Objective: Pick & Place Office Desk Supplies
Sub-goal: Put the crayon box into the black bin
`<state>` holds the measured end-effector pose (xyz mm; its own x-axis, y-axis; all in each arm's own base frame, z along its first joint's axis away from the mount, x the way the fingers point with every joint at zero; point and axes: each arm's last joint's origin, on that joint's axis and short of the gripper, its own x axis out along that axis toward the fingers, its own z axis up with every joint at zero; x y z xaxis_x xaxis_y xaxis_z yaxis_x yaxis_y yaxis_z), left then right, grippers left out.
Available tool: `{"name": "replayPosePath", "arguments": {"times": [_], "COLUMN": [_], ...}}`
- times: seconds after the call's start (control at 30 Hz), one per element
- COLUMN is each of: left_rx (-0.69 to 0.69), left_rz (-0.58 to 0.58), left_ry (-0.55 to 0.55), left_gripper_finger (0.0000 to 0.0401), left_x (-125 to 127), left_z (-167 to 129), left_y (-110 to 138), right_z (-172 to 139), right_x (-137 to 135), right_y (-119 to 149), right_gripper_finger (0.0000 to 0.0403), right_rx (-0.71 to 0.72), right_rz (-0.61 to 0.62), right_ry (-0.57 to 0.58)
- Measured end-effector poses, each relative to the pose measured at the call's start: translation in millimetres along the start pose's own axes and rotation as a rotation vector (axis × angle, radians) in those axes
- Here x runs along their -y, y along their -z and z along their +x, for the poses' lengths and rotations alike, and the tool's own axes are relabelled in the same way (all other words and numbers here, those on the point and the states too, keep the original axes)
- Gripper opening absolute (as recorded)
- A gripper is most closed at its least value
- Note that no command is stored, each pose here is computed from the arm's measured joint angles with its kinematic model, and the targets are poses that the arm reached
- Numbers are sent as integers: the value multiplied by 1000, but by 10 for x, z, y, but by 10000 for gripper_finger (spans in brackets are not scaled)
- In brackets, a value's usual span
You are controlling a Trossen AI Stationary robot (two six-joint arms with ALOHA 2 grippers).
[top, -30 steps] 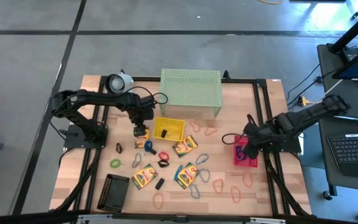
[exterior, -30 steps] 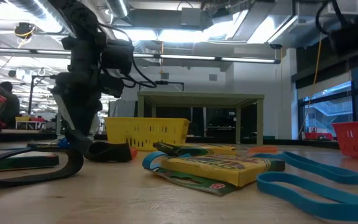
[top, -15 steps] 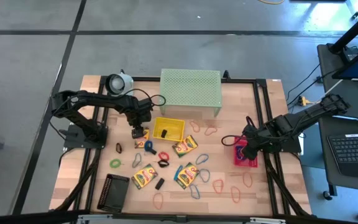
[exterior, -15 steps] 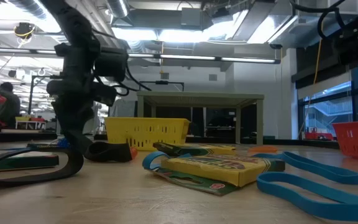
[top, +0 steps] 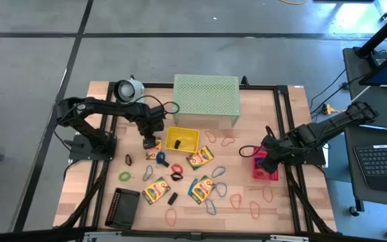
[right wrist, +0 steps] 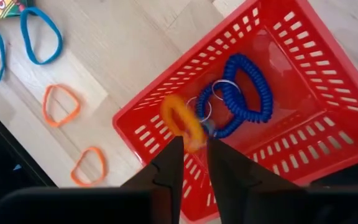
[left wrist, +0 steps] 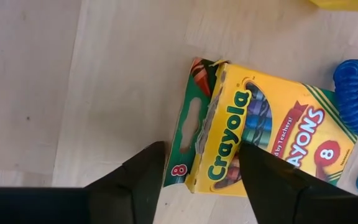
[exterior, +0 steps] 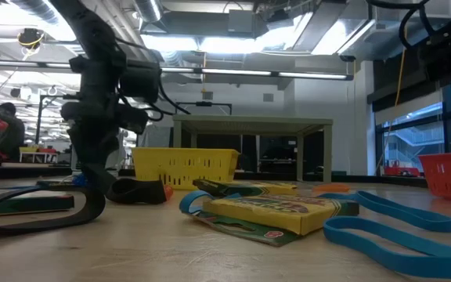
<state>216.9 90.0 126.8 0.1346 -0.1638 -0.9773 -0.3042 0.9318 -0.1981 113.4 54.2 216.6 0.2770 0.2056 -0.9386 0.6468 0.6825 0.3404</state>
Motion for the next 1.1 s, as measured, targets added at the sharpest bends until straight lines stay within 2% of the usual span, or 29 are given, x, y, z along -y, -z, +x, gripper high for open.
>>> {"name": "replayPosePath", "arguments": {"times": [0.43, 0.77, 0.97, 1.1], "left_rx": [4, -41, -92, -74], "left_rz": [28, -6, -6, -5], "left_ry": [42, 73, 79, 53], "left_gripper_finger": [9, 2, 1, 1], "left_x": [-3, 16, 51, 83], "left_z": [43, 4, -165, -374], "left_y": [-18, -8, -42, -93], "right_z": [-308, -554, -649, -654], "right_x": [-132, -210, -231, -224], "right_y": [-45, -76, -90, -87], "right_gripper_finger": [82, 82, 82, 82], "right_rx": [82, 160, 210, 207], "right_rz": [-21, -32, -46, -50], "right_ry": [-40, -67, -68, -60]}}
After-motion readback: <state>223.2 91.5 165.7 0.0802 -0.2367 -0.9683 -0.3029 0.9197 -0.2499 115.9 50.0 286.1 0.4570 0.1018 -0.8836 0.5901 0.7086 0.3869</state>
